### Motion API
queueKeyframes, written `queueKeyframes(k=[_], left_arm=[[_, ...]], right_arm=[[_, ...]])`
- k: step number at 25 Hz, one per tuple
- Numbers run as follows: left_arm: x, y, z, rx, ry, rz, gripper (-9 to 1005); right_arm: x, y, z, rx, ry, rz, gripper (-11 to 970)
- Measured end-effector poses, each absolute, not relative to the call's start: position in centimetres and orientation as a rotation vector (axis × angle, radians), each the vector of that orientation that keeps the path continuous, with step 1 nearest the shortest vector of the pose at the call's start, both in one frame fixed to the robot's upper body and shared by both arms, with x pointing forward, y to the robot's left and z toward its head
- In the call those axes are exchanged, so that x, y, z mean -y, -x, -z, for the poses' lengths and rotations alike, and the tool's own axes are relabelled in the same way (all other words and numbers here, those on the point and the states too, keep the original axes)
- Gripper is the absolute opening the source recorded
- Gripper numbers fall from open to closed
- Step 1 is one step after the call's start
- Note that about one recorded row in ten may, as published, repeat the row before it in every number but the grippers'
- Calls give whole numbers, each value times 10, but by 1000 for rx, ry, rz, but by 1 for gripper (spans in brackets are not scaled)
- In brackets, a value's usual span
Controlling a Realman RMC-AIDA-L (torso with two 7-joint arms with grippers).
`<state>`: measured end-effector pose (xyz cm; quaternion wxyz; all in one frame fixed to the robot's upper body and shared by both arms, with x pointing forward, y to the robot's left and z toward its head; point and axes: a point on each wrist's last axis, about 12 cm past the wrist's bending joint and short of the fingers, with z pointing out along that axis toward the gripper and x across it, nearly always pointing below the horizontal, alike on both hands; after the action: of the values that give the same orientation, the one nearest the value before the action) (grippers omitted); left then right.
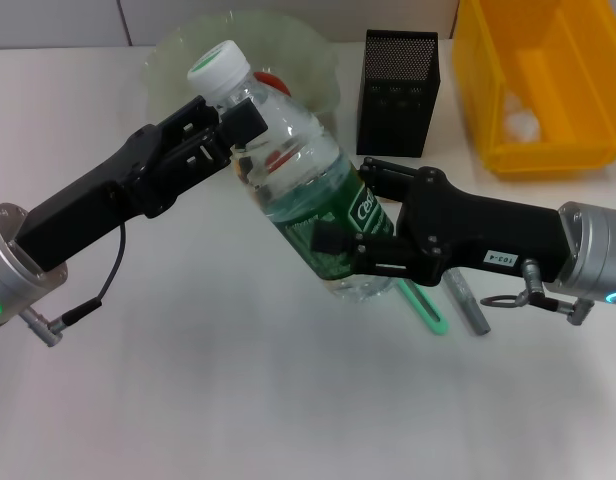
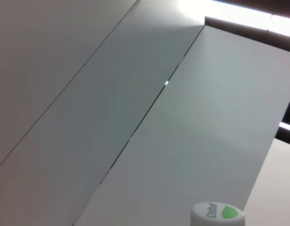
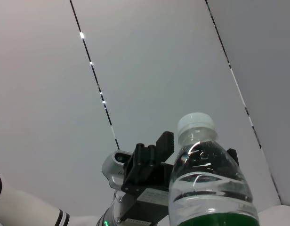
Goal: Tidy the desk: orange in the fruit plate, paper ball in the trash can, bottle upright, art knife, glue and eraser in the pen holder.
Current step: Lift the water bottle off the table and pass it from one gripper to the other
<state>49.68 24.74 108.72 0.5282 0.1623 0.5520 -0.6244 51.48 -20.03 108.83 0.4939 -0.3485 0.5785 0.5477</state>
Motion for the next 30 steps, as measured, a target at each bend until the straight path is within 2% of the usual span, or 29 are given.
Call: queueKeyframes(k=[10,16,30], left_arm=[[-243,-498,-1087,-1313,-380,1512,673],[-241,-499,-1088,-1310,-375,1522,519],[-238,-502,-1091,-1321,-448,1530,493]], right_arm=[[199,-515,-1087,-1410,845,-1338,758],[197,-514,-1086,-1413,860,-1346,758],[198,-512,-1088,-1402,871,-1363,764]])
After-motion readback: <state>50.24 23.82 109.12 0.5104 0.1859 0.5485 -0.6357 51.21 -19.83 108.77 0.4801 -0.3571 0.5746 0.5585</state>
